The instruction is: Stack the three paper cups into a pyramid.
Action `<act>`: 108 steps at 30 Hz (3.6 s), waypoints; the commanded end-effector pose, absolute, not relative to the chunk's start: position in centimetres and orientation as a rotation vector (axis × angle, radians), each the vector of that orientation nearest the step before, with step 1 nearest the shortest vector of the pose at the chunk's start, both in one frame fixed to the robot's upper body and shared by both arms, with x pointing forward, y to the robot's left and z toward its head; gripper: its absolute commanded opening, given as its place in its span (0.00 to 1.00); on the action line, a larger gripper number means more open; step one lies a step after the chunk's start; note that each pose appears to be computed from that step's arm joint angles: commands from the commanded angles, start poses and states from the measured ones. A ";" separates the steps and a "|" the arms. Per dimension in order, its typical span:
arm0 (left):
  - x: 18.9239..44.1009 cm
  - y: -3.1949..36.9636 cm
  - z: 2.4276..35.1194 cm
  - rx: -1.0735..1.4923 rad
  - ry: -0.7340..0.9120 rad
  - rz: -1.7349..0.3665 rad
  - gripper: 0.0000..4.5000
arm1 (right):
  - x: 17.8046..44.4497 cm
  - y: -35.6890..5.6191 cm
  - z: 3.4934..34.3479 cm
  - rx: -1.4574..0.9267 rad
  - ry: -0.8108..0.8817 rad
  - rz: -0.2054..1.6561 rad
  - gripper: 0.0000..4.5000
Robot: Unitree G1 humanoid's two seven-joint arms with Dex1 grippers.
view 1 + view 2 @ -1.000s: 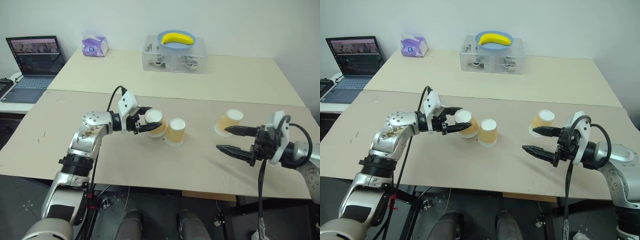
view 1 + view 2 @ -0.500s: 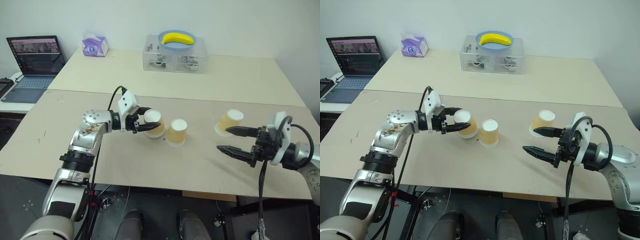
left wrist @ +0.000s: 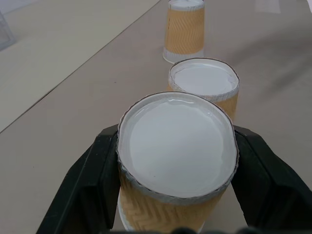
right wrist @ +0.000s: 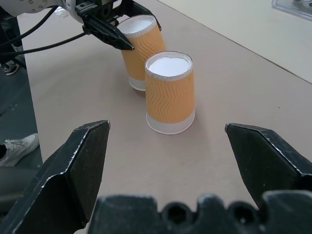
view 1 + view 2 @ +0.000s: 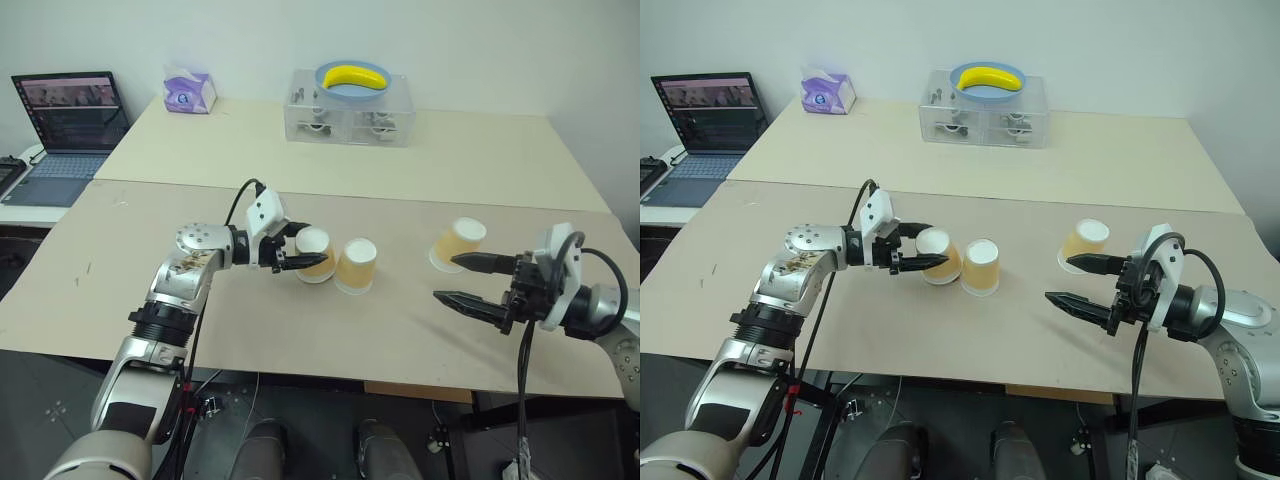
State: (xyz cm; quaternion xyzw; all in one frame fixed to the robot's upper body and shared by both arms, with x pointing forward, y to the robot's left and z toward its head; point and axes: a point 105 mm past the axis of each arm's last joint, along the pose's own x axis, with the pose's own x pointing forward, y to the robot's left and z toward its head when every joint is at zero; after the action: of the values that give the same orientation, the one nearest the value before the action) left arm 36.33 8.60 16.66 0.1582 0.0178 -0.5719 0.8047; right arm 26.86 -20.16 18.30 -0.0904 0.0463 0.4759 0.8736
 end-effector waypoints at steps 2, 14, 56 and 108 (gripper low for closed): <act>36.1 8.2 17.4 0.383 0.016 -1.242 0.67 | 26.6 -20.2 20.0 -0.213 0.046 0.994 1.00; 36.1 8.1 16.7 0.406 0.033 -1.240 0.73 | 26.3 -20.3 20.0 -0.216 0.050 0.993 1.00; 25.7 12.2 26.0 -0.056 -0.019 -1.300 0.99 | 32.5 -29.6 18.2 -0.312 0.031 0.489 1.00; 25.6 11.7 25.5 -0.005 -0.021 -1.308 1.00 | 37.6 -26.8 17.0 -0.200 -0.013 0.552 0.88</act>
State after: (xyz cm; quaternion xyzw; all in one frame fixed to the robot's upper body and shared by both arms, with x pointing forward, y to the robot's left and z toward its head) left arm 26.06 11.56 24.66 -0.0124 0.0096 -0.6073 0.7943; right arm 37.37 -26.91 15.25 -0.0879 0.0275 0.2733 0.9575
